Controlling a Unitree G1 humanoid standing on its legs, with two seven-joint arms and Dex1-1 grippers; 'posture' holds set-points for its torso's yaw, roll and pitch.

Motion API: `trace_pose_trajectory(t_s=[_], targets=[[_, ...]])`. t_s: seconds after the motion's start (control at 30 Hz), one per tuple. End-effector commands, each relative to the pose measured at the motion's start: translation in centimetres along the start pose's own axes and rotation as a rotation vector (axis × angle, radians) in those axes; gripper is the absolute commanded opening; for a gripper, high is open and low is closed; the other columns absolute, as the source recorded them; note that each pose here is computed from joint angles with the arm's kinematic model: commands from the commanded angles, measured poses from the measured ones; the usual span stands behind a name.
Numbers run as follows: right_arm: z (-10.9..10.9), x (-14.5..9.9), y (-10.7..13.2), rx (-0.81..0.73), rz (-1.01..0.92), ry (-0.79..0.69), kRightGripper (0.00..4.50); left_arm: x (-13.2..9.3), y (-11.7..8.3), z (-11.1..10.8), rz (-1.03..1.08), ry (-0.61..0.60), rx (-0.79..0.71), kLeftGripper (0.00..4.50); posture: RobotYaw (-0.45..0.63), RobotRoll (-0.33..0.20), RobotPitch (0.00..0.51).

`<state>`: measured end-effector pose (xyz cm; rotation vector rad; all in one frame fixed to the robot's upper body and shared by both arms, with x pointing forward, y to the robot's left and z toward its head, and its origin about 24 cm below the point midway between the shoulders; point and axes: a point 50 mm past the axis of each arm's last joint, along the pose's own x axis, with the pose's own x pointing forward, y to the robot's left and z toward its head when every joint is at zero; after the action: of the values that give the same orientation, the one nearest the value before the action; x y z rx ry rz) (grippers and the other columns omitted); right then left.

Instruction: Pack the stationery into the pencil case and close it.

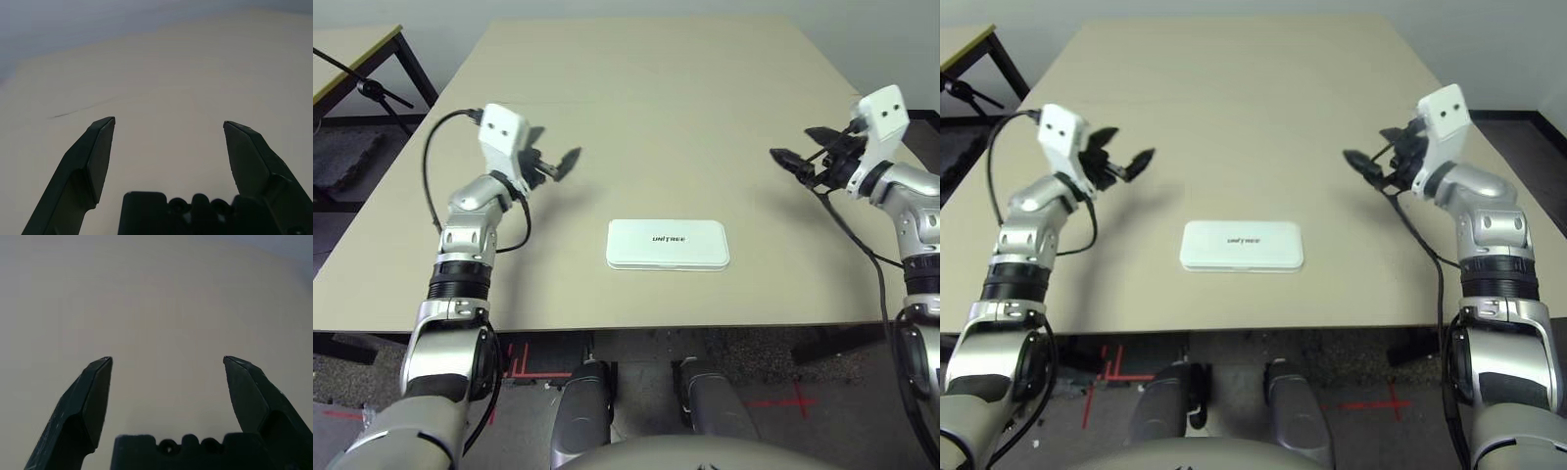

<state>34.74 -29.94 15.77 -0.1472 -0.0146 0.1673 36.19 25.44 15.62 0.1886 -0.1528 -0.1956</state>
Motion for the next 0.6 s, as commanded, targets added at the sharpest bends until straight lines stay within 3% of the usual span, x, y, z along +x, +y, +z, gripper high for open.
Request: trace_pose_trajectory(t_s=[0.03, 0.3, 0.6], targets=[[-1.6, -0.7, -1.8, 0.030, -0.228, -0.020, 4.50, -0.7, 1.8, -1.1, 0.164, 0.003, -0.036, 4.46, -0.10, 0.000, 0.105], [-3.5, -1.6, -4.0, 0.122, -0.530, -0.033, 4.50, -1.6, 3.2, -2.1, 0.334, -0.019, -0.067, 4.46, -0.10, 0.000, 0.111], [-4.4, -1.5, -3.4, 0.142, -0.516, -0.027, 4.50, -1.5, 2.9, -2.0, 0.327, -0.027, -0.053, 4.46, -0.11, 0.000, 0.136]])
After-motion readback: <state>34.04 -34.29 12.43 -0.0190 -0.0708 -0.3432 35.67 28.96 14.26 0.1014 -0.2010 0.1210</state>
